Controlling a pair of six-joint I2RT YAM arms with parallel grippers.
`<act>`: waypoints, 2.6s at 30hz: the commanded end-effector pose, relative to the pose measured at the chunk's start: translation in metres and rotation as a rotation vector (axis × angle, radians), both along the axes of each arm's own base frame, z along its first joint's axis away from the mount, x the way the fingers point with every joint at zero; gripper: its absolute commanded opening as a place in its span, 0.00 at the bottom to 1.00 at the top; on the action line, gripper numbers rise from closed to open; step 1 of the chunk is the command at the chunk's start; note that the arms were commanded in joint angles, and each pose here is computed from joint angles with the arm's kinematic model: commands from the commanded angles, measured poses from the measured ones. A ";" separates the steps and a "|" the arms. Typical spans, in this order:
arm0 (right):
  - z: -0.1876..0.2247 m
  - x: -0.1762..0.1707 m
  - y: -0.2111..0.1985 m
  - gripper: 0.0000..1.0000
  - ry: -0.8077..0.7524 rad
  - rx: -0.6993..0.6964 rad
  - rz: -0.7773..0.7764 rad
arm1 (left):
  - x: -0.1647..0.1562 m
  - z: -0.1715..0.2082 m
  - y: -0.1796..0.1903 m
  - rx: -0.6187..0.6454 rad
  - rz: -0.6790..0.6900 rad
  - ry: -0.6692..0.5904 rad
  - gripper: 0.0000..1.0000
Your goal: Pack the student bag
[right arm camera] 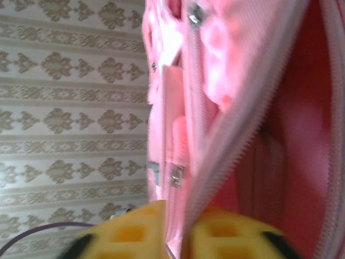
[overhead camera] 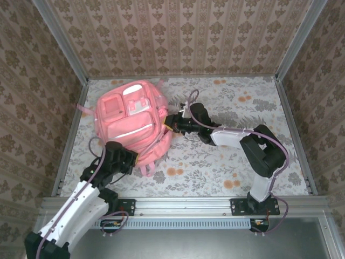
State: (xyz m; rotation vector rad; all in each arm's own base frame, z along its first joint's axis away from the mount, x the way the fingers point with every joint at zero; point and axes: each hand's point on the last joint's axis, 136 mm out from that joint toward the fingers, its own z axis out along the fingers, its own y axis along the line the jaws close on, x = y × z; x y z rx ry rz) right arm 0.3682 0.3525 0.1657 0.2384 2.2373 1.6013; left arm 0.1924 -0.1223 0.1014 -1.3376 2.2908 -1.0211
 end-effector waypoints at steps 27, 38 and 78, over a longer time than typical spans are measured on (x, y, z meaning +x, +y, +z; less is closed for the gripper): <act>-0.055 -0.105 0.021 0.43 -0.530 -0.658 0.516 | 0.013 0.000 0.010 0.045 0.046 0.023 0.00; -0.076 -0.102 0.041 0.42 -0.526 -0.668 0.562 | 0.012 0.000 0.009 0.038 0.048 0.025 0.00; -0.101 -0.028 -0.068 0.00 -0.390 -1.114 0.220 | 0.004 0.016 0.016 0.068 0.013 -0.027 0.00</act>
